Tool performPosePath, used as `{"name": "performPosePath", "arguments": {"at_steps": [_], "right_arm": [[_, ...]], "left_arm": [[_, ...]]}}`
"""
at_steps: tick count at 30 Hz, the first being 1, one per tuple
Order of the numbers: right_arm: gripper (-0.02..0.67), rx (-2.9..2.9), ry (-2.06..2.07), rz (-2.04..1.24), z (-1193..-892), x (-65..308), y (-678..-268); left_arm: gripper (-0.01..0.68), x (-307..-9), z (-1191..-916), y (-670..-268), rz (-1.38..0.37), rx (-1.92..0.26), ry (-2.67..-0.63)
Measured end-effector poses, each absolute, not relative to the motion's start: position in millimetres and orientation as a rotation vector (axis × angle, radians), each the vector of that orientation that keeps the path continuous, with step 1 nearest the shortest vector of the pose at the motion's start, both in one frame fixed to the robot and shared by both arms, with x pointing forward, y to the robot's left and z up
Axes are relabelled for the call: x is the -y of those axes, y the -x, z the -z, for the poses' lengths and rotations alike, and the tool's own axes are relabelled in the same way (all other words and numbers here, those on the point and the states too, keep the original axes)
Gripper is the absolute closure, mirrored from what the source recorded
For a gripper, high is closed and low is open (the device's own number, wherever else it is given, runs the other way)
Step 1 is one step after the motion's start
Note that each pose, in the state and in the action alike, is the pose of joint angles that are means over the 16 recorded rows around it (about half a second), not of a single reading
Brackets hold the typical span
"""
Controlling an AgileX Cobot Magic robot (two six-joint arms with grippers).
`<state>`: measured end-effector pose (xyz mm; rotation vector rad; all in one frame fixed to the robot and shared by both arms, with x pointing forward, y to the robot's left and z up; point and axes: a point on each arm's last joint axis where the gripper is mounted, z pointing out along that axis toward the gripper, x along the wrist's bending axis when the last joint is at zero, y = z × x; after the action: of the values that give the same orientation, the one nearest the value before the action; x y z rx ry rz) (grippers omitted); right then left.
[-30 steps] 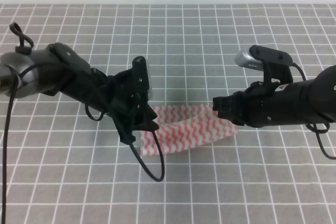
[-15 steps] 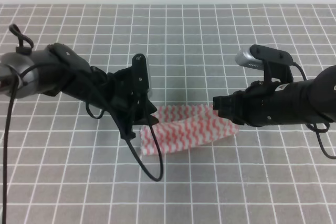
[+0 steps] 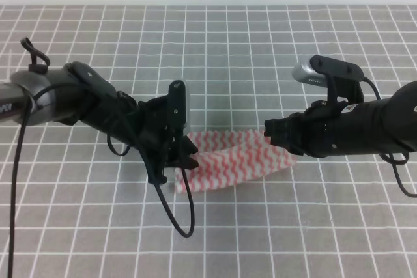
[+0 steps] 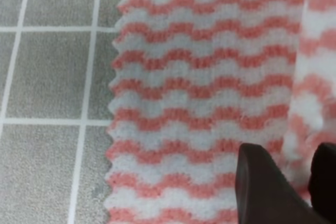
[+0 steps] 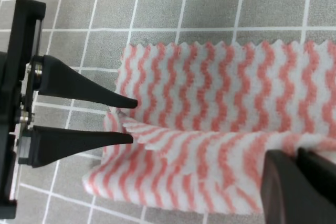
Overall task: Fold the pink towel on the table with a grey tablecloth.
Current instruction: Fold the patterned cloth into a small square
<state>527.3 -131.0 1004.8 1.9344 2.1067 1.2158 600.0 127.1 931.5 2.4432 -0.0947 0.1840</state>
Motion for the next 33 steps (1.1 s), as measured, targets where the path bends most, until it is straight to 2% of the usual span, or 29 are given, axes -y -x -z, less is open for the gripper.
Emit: {"name": "performPosePath", "arguments": {"at_steps": [5, 14, 21, 33], "right_arm": [[0.664, -2.107, -1.934, -1.216, -1005, 131, -527], [0.664, -2.1, -1.937, -1.219, -1005, 131, -527], [0.664, -2.088, -1.944, -1.223, -1005, 132, -528], [0.664, -2.036, -1.99, -1.223, -999, 133, -535]], "left_arm": [[0.49, -127, -929, -601, -0.188, 0.108, -2.447], [0.603, -127, -928, -601, -0.177, 0.065, -2.451], [0.671, -127, -938, -603, -0.178, -0.045, -2.44], [0.675, -122, -963, -610, -0.2, -0.235, -2.435]]}}
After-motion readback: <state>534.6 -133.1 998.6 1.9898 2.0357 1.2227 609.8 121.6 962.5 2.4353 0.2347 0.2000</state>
